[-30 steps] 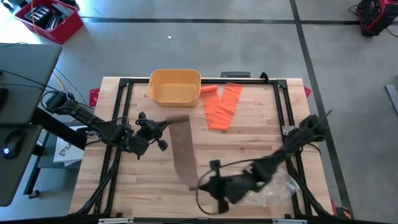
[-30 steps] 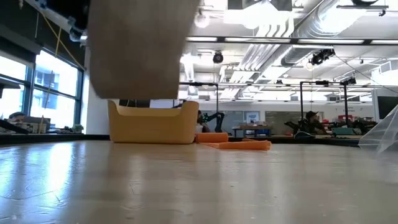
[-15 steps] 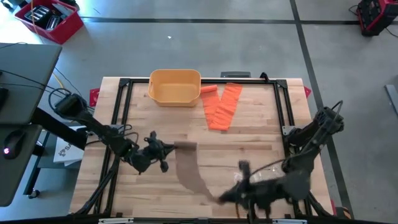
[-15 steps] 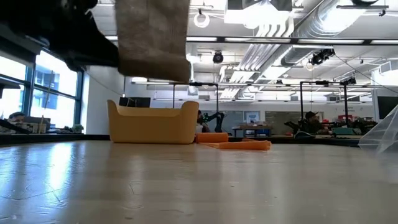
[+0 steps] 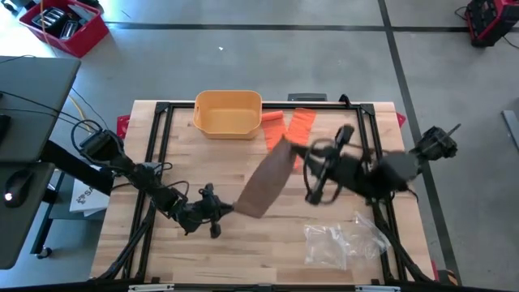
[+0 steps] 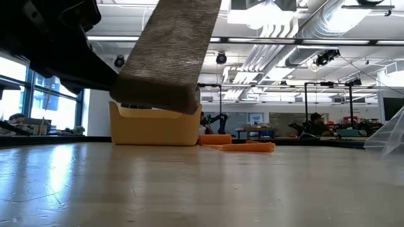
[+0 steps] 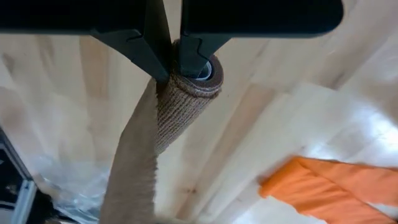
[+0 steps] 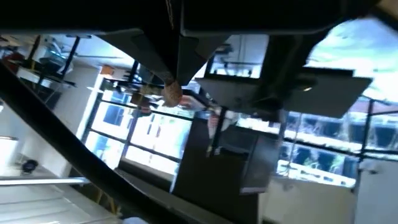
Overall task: Roll bandage
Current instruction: Roll the brown bandage
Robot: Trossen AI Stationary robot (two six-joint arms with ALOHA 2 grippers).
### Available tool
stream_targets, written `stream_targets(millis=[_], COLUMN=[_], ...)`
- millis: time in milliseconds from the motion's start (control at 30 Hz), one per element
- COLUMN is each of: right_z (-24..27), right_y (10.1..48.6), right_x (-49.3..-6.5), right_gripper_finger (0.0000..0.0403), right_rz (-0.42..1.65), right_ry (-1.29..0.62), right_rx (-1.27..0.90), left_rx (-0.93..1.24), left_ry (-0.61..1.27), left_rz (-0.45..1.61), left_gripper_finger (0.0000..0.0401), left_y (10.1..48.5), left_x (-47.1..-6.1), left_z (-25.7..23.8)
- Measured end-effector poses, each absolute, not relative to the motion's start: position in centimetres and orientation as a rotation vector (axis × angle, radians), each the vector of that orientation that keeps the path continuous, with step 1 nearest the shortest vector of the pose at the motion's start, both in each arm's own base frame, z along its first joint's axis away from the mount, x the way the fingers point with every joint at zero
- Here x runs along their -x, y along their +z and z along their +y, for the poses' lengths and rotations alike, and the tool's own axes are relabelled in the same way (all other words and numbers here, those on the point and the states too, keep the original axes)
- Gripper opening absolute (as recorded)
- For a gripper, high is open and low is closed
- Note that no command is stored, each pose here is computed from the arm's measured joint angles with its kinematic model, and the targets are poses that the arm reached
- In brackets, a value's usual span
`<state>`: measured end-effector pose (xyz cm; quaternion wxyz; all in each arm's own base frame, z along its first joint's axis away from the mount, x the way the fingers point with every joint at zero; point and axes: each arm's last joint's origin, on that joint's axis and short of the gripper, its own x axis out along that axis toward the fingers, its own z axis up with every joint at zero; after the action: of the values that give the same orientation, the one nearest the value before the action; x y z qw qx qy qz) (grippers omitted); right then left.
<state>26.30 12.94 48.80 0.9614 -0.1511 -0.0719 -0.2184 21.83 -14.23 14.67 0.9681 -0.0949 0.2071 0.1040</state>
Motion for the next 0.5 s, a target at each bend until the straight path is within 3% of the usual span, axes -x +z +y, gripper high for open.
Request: stream_targets(millis=[267, 500], right_z=[9.5, 3.4], right_y=[47.3, 42.9], right_x=[-27.7, -29.1], right_gripper_finger=[0.0, 0.0], right_rz=[0.008, 0.339], right_ry=[-0.495, -0.521], right_rx=[0.361, 0.203], left_rx=[0.235, 0.302], left_ry=[-0.06, -0.288], left_rz=[0.38, 0.32], left_gripper_finger=[0.0006, 0.0006], left_y=[15.8, 17.1], left_x=[-21.8, -20.9], left_z=[-16.1, -18.1])
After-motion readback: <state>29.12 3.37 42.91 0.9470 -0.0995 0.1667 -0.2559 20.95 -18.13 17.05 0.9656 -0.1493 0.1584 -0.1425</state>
